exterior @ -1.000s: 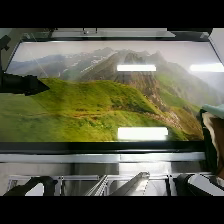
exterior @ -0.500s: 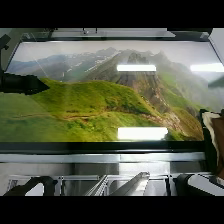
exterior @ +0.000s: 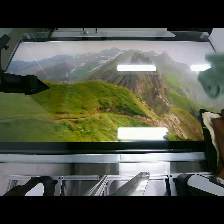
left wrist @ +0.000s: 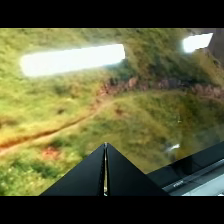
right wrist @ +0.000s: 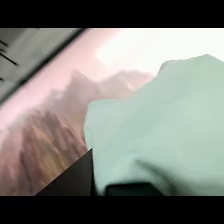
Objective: Fold the shirts.
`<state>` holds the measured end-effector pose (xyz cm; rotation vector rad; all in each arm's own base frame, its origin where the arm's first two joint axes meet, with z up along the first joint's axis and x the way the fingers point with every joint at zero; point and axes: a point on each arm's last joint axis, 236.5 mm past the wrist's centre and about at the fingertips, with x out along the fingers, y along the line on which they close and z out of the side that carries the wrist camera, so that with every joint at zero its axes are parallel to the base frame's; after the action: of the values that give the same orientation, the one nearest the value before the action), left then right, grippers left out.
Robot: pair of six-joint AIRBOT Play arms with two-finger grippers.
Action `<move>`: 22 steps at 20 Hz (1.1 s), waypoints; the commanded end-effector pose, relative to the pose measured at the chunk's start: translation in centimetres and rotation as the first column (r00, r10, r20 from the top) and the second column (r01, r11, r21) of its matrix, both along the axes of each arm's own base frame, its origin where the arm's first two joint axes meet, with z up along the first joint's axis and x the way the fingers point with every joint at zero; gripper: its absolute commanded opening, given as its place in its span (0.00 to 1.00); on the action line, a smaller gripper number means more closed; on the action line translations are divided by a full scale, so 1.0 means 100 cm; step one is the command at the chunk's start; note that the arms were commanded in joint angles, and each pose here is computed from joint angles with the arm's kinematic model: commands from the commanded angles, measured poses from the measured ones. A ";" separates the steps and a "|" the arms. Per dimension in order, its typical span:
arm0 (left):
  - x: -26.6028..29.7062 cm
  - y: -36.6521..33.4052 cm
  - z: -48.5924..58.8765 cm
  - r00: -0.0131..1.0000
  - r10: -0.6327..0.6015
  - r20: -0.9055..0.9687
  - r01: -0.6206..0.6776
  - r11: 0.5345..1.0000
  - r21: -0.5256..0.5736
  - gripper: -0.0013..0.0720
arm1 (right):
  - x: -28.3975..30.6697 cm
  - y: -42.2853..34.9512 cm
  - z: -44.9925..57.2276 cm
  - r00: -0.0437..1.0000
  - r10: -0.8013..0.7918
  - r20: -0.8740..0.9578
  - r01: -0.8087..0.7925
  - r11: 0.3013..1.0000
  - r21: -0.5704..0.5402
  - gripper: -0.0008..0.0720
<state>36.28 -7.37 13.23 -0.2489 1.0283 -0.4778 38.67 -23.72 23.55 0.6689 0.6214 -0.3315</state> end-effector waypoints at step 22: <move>0.006 -0.002 0.002 1.000 0.005 0.026 -0.005 1.000 0.004 0.04 | -0.101 0.012 -0.042 0.864 0.138 -0.484 -0.164 0.986 -0.011 0.04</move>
<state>36.84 -7.40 13.42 -0.2457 1.0052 -0.4703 30.14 -22.11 20.09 0.4755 1.0751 -0.3199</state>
